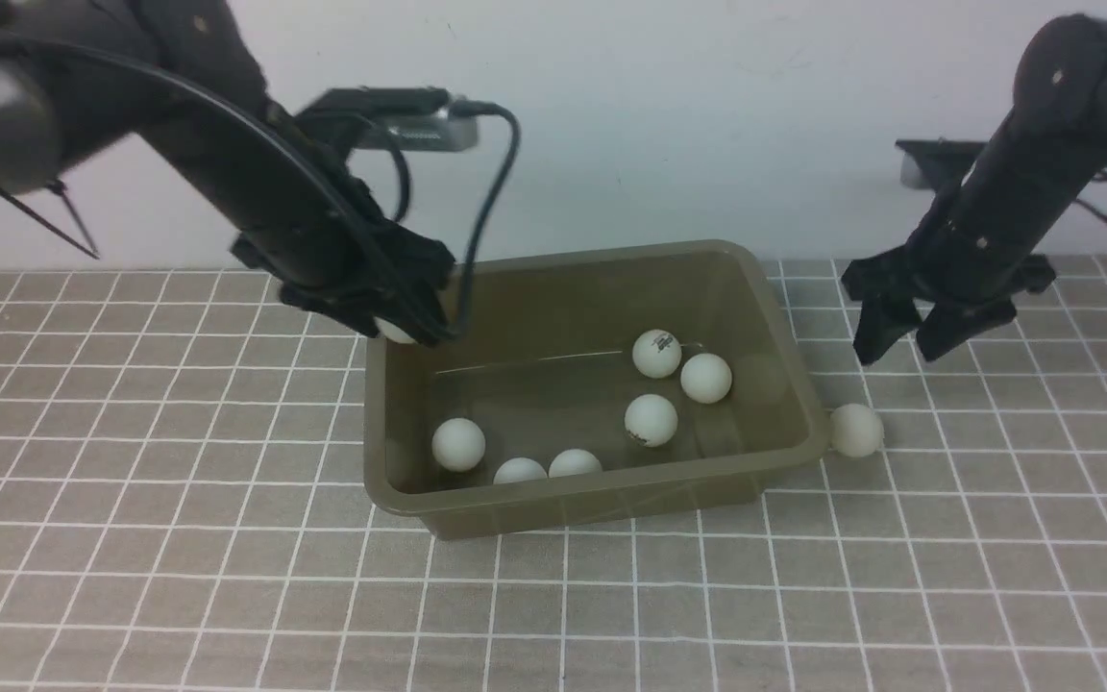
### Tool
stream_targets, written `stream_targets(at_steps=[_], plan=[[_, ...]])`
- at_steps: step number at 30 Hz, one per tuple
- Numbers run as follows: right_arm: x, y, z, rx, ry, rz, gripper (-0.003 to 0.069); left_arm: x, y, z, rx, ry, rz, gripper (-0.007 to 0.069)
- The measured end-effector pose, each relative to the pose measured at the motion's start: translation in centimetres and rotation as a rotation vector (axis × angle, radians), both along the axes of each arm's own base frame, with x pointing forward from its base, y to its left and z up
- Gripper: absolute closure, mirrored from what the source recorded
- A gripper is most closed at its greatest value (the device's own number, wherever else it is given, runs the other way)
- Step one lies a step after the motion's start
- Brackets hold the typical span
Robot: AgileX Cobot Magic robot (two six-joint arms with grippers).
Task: Put the table tennis balls into the box on the grey coffee tablecloth.
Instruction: 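Drop the ball into the bin, then reach for and grasp a ping pong ball on the table, then release the ping pong ball into the bin and lift the gripper away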
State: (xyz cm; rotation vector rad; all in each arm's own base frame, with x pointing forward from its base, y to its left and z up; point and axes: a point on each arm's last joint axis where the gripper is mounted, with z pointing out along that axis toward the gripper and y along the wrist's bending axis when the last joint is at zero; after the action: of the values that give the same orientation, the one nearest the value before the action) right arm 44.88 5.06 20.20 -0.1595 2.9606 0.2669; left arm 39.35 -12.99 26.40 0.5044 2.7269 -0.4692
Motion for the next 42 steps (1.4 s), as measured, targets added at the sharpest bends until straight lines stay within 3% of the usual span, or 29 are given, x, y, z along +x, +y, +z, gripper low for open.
stream_targets(at_steps=[5, 6, 8, 12, 14, 18, 19, 20, 22, 24, 29, 35, 38, 42], plan=[[0.3, 0.1, -1.6, 0.008, 0.036, -0.006, 0.0156, 0.7, -1.8, -2.8, 0.007, 0.026, -0.021, 0.0185], [0.3, 0.2, -2.3, 0.011, 0.052, -0.01, 0.0146, 0.8, -2.1, -3.5, 0.009, 0.041, -0.025, 0.0122], [0.0, 0.2, -3.0, 0.009, 0.074, -0.011, 0.0141, 0.9, -2.2, -3.7, 0.004, 0.044, -0.004, 0.0068], [-0.9, 0.6, -4.2, 0.004, 0.123, -0.004, 0.0141, 1.5, -1.7, -2.6, -0.015, 0.034, 0.045, 0.0063], [-1.3, 0.8, -4.8, 0.001, 0.148, 0.002, 0.0141, 1.8, -1.3, -1.9, -0.013, 0.032, 0.054, 0.0123], [-2.0, 0.9, -5.5, -0.005, 0.175, 0.003, 0.0141, 2.0, -0.8, -1.1, 0.02, 0.028, 0.046, 0.0336], [-2.3, 0.8, -5.7, -0.009, 0.181, 0.003, 0.0153, 2.0, -0.7, -0.8, 0.031, 0.031, 0.038, 0.0461], [-2.4, 0.8, -5.7, -0.014, 0.18, 0.004, 0.0173, 2.0, -0.7, -0.6, 0.032, 0.031, 0.035, 0.0527], [-2.6, 0.7, -5.8, -0.018, 0.183, 0.007, 0.0214, 1.9, -0.7, -0.5, 0.033, 0.037, 0.031, 0.0582], [-2.6, 0.6, -5.8, -0.026, 0.183, 0.009, 0.0313, 1.9, -0.7, -0.3, 0.034, 0.036, 0.027, 0.0617], [-2.8, 0.7, -4.5, -0.013, 0.163, 0.006, 0.03, 1.5, -0.4, 1.1, 0.027, 0.004, 0.031, 0.063], [-5.2, 1.1, 6.4, 0.089, -0.078, -0.013, 0.03, -1.6, 2.3, 8.9, -0.011, -0.173, 0.075, 0.063], [-6.5, 2.4, 9.5, 0.137, -0.156, 0.018, 0.03, -4.2, 3.3, 12.7, -0.025, -0.269, 0.085, 0.063], [-6.9, 5.9, 10.1, 0.164, -0.231, 0.127, 0.03, -7.4, 4.0, 15.2, -0.035, -0.335, 0.088, 0.063]])
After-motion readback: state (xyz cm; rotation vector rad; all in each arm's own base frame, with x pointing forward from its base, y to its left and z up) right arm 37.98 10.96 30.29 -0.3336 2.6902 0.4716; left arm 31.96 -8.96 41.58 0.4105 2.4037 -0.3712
